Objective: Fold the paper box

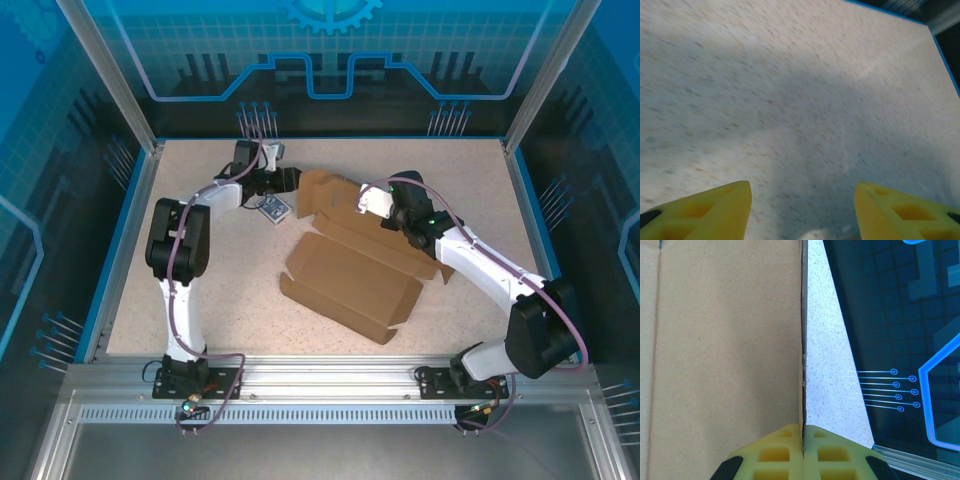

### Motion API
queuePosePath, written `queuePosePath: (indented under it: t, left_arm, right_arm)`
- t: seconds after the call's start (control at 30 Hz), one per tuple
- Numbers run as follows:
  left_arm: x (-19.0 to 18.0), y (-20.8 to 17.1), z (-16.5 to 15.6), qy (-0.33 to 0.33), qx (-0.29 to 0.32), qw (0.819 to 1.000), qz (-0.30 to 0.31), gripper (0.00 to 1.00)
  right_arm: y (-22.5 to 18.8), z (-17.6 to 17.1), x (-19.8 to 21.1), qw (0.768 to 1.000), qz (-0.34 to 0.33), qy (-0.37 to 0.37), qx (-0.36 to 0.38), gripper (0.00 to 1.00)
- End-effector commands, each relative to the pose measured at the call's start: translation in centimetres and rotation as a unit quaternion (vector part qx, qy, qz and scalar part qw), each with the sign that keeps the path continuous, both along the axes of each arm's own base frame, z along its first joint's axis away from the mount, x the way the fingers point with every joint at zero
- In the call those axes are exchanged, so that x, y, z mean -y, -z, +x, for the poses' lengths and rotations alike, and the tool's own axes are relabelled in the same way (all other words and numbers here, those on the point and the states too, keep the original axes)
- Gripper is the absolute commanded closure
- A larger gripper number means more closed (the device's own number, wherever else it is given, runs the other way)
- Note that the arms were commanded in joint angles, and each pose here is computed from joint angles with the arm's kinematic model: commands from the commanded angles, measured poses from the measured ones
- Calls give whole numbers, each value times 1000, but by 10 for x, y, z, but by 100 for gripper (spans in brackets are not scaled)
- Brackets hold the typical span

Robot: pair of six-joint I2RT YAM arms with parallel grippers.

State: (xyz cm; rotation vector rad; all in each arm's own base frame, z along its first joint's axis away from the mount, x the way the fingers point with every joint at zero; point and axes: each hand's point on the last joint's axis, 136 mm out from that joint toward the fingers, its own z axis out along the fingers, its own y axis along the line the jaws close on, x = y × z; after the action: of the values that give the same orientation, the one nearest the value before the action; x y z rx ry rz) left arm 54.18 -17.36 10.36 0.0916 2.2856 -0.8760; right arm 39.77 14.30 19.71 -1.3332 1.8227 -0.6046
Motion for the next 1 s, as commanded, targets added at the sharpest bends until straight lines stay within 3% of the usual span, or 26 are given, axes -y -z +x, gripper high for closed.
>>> queuePosePath:
  t: [0.0,0.37,0.97]
  left_arm:
    - [23,-12,-19,68,10,997,-31,42]
    - [47,-24,-55,123,49,989,-71,42]
    - [70,-19,-92,163,88,981,-58,42]
  right_arm:
    - [-2,1,5,1000,8,7,1,100]
    - [3,5,8,1000,-2,13,9,100]
    - [7,3,8,1000,-2,13,0,100]
